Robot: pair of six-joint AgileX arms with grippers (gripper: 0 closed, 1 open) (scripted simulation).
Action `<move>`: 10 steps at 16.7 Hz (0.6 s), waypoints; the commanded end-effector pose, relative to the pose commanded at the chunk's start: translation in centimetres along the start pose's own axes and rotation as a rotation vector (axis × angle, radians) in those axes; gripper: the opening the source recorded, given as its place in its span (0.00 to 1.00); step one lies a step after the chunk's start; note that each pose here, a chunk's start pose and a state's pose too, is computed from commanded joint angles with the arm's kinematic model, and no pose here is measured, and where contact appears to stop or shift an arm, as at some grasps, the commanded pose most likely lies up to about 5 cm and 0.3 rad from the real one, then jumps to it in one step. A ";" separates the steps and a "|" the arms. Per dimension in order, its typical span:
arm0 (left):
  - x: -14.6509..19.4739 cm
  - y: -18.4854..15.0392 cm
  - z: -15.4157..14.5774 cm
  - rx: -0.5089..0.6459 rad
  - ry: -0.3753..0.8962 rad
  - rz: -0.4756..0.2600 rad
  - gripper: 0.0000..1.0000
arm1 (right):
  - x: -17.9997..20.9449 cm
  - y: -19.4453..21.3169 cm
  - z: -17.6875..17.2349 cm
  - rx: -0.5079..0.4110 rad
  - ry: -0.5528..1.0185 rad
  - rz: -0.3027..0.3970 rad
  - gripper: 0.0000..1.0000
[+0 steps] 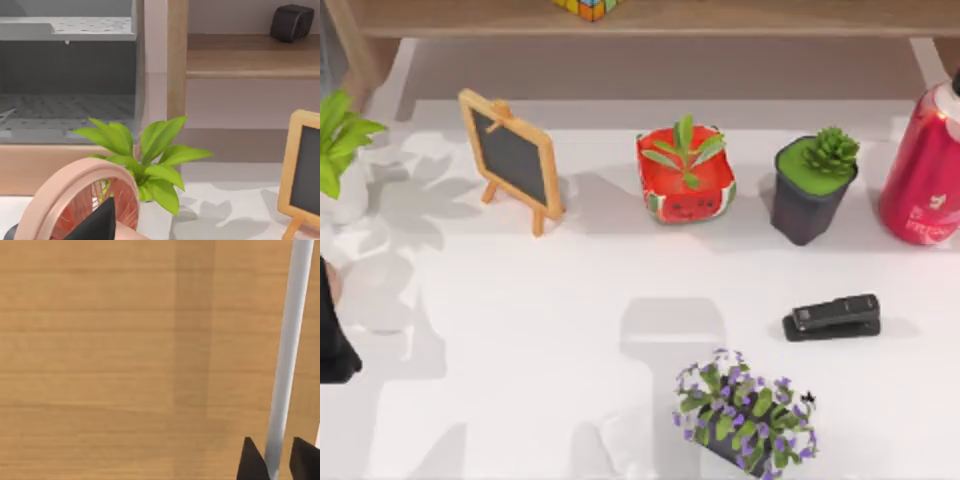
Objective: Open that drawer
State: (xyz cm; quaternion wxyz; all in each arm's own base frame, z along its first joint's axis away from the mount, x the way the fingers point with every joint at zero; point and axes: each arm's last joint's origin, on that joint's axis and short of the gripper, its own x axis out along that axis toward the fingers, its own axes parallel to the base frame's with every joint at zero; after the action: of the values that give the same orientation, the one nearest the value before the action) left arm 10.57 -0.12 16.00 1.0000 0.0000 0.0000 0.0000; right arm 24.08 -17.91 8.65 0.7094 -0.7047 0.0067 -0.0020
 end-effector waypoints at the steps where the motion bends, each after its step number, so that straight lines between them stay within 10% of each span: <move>1: 0.0 0.0 0.0 0.000 0.000 0.000 1.00 | 0.0 0.0 0.0 0.000 0.000 0.000 0.53; 7: 0.0 0.0 0.0 0.000 0.000 0.000 1.00 | 0.0 0.0 0.0 0.000 0.000 0.000 0.98; 10: 0.0 0.0 0.0 0.000 0.000 0.000 1.00 | 0.0 0.0 0.0 0.000 0.000 0.000 1.00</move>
State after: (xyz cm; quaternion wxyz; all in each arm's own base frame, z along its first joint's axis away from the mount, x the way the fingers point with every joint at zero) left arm 10.57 -0.12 16.00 1.0000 0.0000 0.0000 0.0000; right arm 24.08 -17.91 8.65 0.7094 -0.7047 0.0067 -0.0020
